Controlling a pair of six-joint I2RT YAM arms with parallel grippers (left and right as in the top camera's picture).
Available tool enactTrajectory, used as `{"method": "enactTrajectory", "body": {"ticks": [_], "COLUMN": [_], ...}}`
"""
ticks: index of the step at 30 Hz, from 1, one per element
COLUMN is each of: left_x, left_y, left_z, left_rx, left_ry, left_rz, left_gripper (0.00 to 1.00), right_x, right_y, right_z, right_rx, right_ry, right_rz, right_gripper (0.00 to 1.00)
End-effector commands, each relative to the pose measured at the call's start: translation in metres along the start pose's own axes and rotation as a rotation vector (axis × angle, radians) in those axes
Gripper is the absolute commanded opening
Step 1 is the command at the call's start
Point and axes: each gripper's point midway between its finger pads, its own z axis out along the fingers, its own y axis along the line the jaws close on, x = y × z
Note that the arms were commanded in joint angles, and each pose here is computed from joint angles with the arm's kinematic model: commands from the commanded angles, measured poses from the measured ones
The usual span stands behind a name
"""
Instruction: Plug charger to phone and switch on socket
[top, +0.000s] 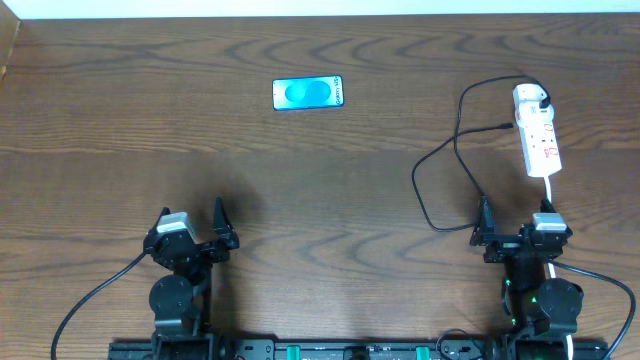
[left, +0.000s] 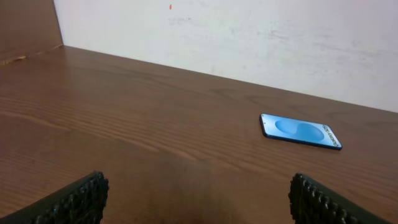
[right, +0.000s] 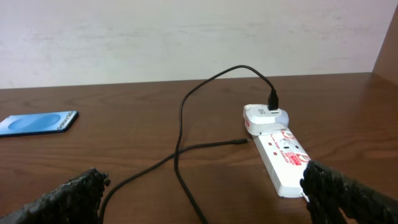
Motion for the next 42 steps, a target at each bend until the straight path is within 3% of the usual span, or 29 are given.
{"method": "enactTrajectory", "body": {"ticks": [1, 21, 42], "left_x": [0.019, 0.005, -0.037], "left_y": [0.005, 0.002, -0.005], "left_z": [0.003, 0.003, -0.01], "left_rx": [-0.019, -0.006, 0.009], "left_ry": [0.049, -0.006, -0.044], "left_rz": [0.021, 0.011, 0.001], "left_gripper": [0.93, 0.93, 0.93], "right_x": [0.0, 0.0, 0.0], "right_y": [0.0, 0.0, 0.0], "right_z": [0.0, 0.0, 0.0], "right_rx": [0.004, 0.004, 0.004], "right_ry": [-0.001, -0.001, -0.001], "right_rz": [0.006, 0.006, 0.006], "right_gripper": [0.99, 0.99, 0.99]}}
